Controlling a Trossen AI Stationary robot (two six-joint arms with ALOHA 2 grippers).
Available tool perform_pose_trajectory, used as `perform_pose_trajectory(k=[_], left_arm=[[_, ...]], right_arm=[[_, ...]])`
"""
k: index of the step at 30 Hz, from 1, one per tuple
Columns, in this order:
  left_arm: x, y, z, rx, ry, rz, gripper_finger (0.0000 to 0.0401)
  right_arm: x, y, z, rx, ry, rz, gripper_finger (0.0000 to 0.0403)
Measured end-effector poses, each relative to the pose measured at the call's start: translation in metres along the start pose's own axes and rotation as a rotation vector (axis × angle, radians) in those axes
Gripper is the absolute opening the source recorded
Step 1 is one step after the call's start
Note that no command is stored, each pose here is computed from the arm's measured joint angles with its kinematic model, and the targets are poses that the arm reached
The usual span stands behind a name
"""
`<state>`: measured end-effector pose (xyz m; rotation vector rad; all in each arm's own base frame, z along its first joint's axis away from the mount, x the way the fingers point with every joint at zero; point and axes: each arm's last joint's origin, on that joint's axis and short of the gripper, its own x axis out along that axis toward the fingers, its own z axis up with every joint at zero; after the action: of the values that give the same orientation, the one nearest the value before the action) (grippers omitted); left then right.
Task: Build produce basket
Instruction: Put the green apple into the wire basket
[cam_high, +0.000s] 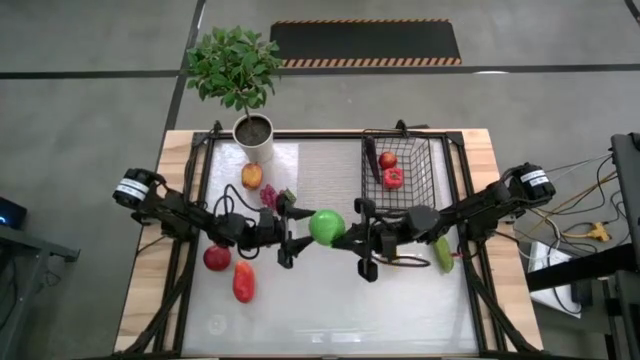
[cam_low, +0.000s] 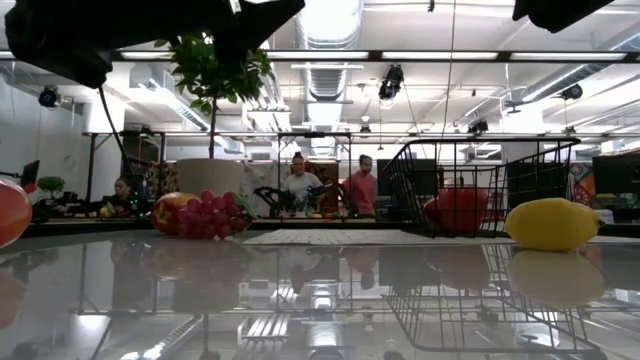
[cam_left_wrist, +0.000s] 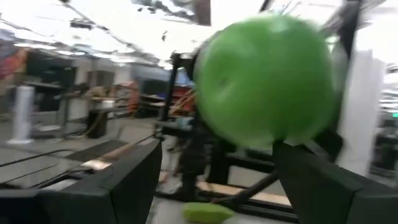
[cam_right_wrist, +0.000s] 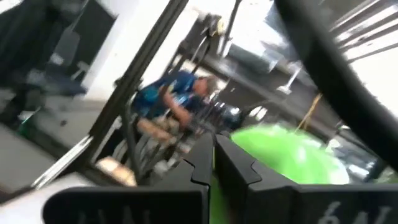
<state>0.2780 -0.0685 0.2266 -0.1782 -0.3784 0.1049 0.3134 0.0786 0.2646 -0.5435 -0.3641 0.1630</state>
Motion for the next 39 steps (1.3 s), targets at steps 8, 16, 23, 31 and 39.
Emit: perform_pose_trajectory(k=[8, 16, 23, 31, 39], left_arm=[[0.001, -0.001, -0.001, 0.001, 0.014, -0.025, 0.0292], [0.0, -0.001, -0.006, 0.0, 0.069, -0.041, 0.0317], [-0.001, 0.0, -0.016, 0.04, 0.16, -0.032, 0.0334], [-0.003, 0.001, -0.025, 0.071, 0.251, -0.032, 0.0335], [-0.005, 0.001, -0.028, 0.009, 0.287, -0.024, 0.0335]], right_arm=[[0.0, 0.002, -0.007, 0.009, 0.072, -0.006, 0.0007], [-0.001, 0.003, -0.01, 0.026, 0.112, 0.0, 0.0008], [-0.003, 0.001, -0.012, 0.042, 0.219, -0.037, 0.0008], [-0.024, -0.006, -0.006, 0.146, 0.513, -0.05, 0.0009], [-0.072, 0.002, -0.002, 0.723, 0.94, 0.131, 0.0009]])
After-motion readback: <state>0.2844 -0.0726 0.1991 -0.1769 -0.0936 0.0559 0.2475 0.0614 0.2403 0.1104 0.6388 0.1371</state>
